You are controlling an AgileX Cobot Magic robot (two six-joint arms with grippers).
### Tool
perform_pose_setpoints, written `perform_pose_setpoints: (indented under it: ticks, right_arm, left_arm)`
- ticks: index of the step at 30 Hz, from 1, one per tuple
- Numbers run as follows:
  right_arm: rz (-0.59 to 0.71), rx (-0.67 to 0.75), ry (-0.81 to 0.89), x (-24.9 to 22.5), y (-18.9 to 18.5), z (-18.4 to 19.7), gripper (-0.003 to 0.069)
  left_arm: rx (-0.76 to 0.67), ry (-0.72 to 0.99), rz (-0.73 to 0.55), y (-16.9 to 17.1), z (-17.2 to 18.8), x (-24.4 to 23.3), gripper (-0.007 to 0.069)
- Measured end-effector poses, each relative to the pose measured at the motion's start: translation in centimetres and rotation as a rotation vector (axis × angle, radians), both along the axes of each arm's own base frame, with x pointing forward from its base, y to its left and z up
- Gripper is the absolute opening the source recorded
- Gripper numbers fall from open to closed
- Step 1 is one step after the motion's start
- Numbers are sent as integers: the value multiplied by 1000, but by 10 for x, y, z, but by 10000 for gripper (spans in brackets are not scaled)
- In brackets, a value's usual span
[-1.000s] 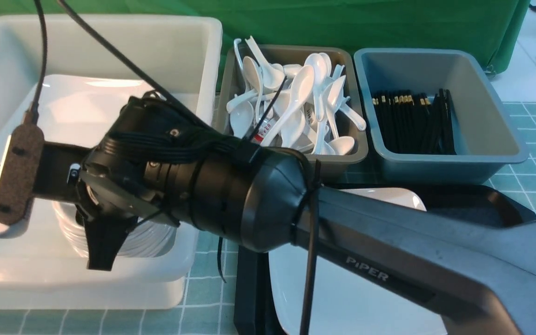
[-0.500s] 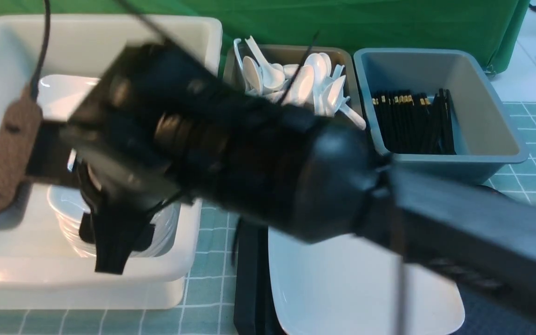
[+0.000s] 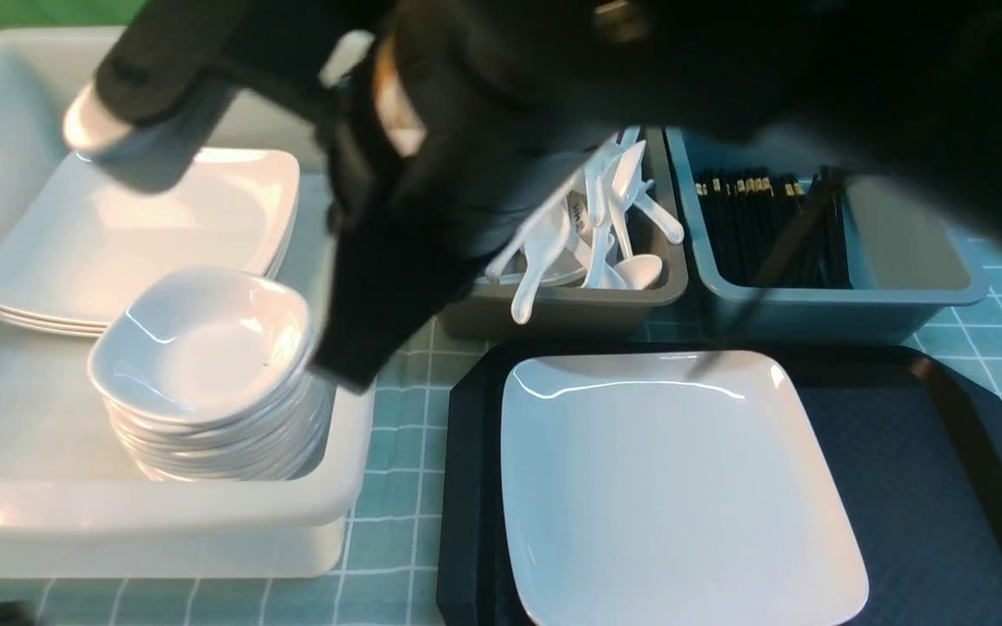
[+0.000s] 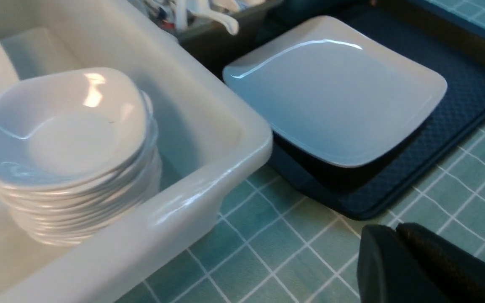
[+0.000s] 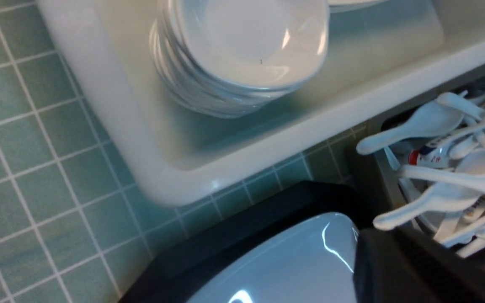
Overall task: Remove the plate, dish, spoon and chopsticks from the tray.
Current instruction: Use the left arm to grab a plate from the dinner plate
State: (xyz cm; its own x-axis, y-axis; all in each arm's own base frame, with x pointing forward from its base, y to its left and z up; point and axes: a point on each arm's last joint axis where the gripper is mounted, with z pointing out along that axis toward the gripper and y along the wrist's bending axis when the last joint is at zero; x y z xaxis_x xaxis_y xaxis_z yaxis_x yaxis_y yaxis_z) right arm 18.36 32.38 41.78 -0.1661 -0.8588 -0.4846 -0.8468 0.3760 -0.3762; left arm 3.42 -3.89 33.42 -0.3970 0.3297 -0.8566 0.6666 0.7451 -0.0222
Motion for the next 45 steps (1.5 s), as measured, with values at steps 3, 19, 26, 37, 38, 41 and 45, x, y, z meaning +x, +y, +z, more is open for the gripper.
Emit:
perform_pose_setpoints:
  ticks: [3, 19, 26, 37, 38, 41, 45]
  right_arm:
    - [-18, 4, 10, -8, -18, 4, 47]
    - [-357, 56, 65, -68, -167, -32, 56]
    - [-444, 169, 85, -95, -223, -46, 67]
    - [-506, 362, 90, -122, -282, -59, 69]
    - [-503, 378, 87, -124, -285, -59, 69]
    - [-490, 415, 80, -127, -291, -62, 69]
    - [-487, 424, 79, -128, -293, -64, 69]
  left_arm:
    - [3, 40, -70, -16, -1, 15, 13]
    - [155, 109, -302, -88, -44, 104, 13]
    - [417, 95, -562, -153, -72, 124, 13]
    - [800, -46, -805, -210, -129, 139, 125]
    - [820, -56, -815, -210, -133, 140, 155]
    - [879, -70, -847, -212, -144, 144, 281]
    - [911, -97, -893, -216, -154, 147, 396]
